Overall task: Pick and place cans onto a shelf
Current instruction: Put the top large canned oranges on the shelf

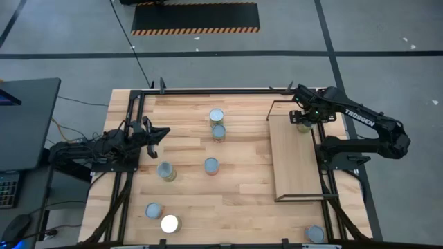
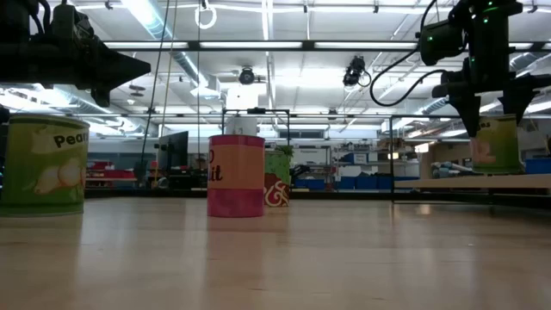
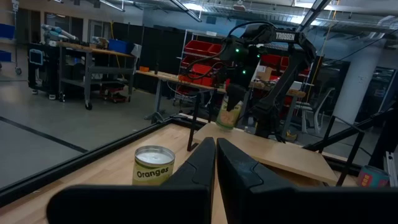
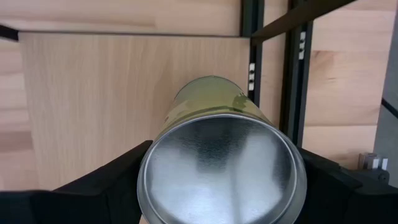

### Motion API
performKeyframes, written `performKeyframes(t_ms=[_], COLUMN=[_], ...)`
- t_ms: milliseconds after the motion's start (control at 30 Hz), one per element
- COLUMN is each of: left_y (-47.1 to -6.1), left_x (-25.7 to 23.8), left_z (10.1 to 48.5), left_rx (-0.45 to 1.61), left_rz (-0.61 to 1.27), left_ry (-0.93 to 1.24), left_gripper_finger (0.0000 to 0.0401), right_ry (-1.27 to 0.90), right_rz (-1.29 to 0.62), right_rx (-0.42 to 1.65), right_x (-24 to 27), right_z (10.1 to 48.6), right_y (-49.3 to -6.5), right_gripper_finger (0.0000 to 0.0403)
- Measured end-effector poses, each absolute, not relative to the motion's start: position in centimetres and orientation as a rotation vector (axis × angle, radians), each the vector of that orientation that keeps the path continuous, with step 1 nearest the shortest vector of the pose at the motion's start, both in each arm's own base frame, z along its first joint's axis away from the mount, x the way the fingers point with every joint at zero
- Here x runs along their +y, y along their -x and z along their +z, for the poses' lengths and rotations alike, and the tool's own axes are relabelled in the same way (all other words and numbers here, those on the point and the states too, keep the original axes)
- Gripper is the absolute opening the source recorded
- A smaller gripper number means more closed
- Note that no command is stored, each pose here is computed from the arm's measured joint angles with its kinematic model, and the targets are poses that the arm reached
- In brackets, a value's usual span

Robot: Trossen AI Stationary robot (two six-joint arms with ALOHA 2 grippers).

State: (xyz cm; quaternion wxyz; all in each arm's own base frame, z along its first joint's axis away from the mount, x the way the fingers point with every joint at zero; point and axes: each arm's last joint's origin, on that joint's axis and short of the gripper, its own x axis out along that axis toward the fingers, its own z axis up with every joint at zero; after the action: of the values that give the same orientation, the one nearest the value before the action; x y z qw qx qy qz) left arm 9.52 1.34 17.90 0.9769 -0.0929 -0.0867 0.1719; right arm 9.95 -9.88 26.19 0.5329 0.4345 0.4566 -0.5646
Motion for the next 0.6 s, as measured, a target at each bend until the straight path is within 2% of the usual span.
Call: performKeyframes(t_ms=[600], left_y=[-9.5], left_x=[1.3], left_z=[17.9], left_rx=[-0.175], left_rz=[0.346], left_ry=[0.187], left_gripper_finger=[0.0023], right_ry=[-1.109], right_rz=[-1.332], right_rx=[1.048], right_x=[-11.1], right_z=[26.0], right_y=[-9.6], right_gripper_finger=[0.0340])
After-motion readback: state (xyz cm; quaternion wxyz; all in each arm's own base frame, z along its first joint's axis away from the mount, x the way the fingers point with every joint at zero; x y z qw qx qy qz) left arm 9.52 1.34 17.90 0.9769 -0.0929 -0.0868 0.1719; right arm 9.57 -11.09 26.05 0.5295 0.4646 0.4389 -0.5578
